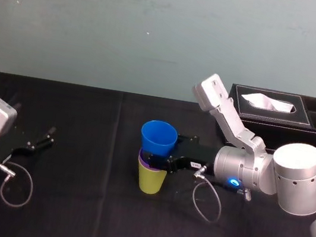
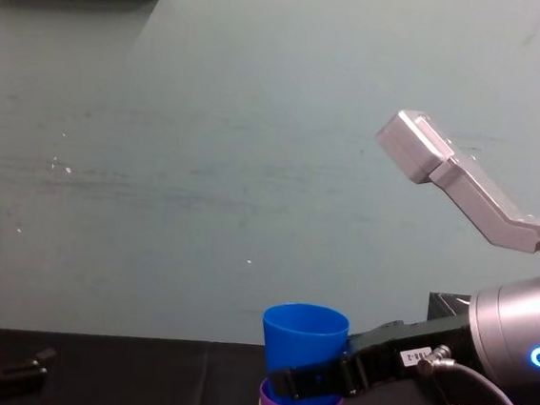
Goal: Stack the three plastic cups sequentially using one hand.
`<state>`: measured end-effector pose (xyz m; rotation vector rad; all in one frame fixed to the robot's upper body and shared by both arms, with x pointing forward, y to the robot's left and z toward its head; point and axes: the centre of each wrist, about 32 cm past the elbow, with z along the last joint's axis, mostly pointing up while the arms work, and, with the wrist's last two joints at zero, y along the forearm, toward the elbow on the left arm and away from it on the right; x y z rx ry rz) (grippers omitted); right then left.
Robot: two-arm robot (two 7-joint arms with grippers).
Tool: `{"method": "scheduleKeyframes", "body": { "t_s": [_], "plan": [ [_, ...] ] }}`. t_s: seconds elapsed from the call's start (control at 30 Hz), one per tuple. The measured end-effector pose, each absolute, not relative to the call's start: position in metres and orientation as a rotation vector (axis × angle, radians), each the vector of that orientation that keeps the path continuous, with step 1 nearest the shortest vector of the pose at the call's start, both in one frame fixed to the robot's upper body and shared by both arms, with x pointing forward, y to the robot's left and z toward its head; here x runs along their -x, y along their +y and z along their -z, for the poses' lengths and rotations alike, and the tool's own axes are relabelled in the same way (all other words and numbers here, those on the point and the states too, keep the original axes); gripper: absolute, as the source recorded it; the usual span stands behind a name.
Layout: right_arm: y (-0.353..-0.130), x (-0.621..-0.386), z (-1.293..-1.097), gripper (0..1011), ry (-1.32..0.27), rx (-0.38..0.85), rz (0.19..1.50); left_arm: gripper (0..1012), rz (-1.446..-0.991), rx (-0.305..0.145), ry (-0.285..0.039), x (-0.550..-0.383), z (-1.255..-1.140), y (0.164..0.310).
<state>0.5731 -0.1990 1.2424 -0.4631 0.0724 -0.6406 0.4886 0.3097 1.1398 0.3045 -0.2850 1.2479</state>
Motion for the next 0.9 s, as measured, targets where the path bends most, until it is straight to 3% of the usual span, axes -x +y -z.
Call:
{"method": "scheduleKeyframes", "body": {
  "t_s": [0.37, 0.5, 0.53, 0.77, 0.9],
  "plan": [
    [-0.1991, -0.5731, -1.2427, 707, 0.072, 0.464, 0.640, 1000, -1.248, -0.304, -0.285, -0.4886, -1.1398, 0.3097],
    [-0.1991, -0.5731, -1.2429, 764, 0.072, 0.464, 0.639, 1000, -1.248, -0.304, -0.285, -0.4886, -1.1398, 0.3097],
    [-0.1991, -0.5731, -1.2429, 834, 0.072, 0.464, 0.639, 1000, -1.248, -0.304, -0.285, -0.4886, -1.1398, 0.3097],
    [-0.1990, -0.5730, -1.2430, 991, 0.072, 0.464, 0.639, 1000, -1.248, -0.304, -0.285, -0.4886, -1.1398, 0.3097],
    [-0.1989, -0.5730, -1.2430, 1003, 0.071, 0.464, 0.639, 1000, -1.248, -0.304, -0.285, -0.4886, -1.1398, 0.3097]
  ]
}}
